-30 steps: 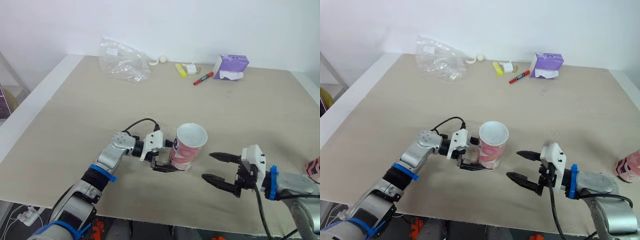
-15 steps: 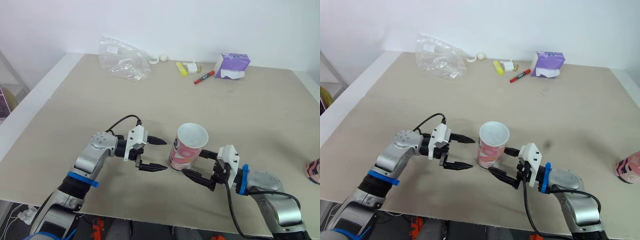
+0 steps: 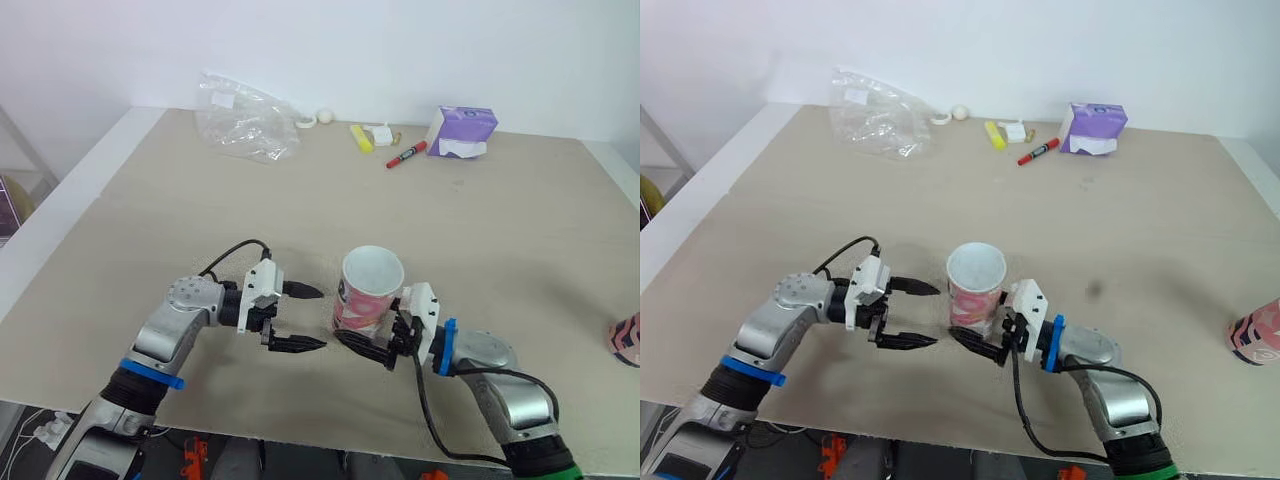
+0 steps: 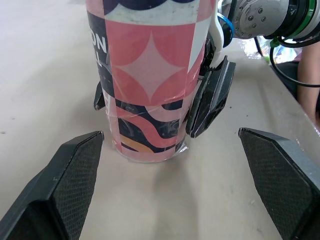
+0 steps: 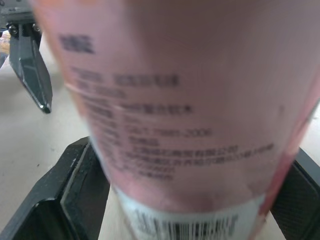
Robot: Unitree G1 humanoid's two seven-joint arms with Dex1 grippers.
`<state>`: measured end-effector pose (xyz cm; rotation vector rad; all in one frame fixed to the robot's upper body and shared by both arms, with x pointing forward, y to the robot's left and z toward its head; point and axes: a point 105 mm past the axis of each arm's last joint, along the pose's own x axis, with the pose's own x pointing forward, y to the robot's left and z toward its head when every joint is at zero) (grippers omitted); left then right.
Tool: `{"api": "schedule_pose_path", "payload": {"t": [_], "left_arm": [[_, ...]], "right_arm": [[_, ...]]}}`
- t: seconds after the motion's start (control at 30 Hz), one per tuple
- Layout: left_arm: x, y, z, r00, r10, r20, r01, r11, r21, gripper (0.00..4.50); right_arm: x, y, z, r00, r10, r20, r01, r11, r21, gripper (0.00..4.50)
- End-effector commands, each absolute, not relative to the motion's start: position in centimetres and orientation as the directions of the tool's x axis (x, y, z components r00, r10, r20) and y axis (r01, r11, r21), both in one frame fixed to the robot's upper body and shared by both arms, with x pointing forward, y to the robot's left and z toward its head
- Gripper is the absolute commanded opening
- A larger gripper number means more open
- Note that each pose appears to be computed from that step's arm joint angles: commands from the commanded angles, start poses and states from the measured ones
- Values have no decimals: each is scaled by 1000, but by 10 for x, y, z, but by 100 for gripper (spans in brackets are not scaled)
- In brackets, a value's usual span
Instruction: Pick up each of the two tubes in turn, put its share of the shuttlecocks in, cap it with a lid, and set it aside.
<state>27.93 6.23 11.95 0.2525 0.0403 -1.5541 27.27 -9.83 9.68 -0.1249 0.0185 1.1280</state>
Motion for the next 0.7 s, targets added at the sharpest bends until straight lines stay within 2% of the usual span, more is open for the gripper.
{"api": "schedule_pose_path", "payload": {"t": [0.03, 0.23, 0.3, 0.37, 0.7], "left_arm": [[279, 63, 129, 31, -983, -181, 980, -6, 200, 450], [283, 62, 131, 51, -983, -175, 977, 12, 215, 450], [283, 62, 131, 56, -983, -173, 976, 17, 218, 450], [284, 62, 131, 61, -983, -172, 975, 22, 220, 450], [287, 63, 130, 79, -982, -172, 973, 39, 226, 450]], "right_arm": [[279, -90, 105, 426, 904, -35, -899, 420, -122, 447], [278, -86, 101, 403, 914, -42, -910, 395, -123, 447], [278, -88, 100, 404, 913, -47, -910, 396, -124, 406], [279, -90, 100, 413, 910, -49, -906, 404, -128, 338], [278, -98, 106, 436, 898, -52, -893, 425, -152, 338]]}}
